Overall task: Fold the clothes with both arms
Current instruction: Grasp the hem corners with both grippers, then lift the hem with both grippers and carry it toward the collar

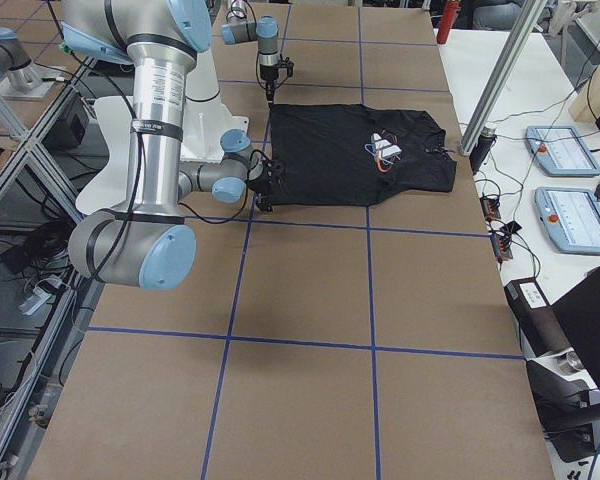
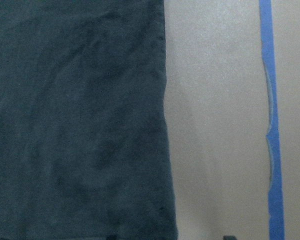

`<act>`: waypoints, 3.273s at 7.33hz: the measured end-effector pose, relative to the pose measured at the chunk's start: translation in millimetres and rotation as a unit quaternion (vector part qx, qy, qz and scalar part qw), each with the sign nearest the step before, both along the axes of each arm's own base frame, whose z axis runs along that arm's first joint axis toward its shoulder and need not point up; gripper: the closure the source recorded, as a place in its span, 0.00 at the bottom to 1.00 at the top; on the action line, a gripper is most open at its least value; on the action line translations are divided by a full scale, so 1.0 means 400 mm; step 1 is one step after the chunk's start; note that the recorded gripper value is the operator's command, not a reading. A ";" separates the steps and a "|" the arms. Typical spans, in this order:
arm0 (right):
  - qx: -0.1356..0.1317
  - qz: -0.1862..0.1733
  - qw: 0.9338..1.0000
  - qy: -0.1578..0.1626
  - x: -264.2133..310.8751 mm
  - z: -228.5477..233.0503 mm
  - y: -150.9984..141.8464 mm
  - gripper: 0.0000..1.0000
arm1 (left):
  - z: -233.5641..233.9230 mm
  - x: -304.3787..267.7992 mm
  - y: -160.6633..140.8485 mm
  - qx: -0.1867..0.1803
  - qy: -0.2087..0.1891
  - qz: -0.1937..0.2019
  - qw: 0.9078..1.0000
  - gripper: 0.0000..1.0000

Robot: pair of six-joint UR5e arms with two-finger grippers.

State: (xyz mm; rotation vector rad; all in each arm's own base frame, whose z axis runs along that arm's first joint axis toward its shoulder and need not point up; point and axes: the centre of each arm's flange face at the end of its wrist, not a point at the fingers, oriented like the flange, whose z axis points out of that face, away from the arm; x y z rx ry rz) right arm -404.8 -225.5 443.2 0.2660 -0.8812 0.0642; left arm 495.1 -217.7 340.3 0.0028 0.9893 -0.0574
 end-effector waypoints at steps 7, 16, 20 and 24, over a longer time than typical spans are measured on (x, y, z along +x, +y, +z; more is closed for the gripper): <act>0.000 -0.011 1.000 0.000 -0.008 -0.002 0.021 1.00 | -0.002 0.001 0.000 0.000 0.001 0.000 1.000 1.00; -0.091 -0.208 0.967 -0.112 0.212 -0.290 0.202 1.00 | -0.213 -0.298 0.172 -0.050 0.104 0.150 0.982 1.00; -0.101 -0.184 0.970 -0.122 0.255 -0.301 0.135 1.00 | -0.200 -0.326 0.117 -0.055 0.099 0.130 0.985 1.00; -0.102 -0.032 0.991 -0.084 0.183 -0.212 -0.170 1.00 | -0.169 -0.290 -0.158 -0.026 0.084 -0.017 0.996 1.00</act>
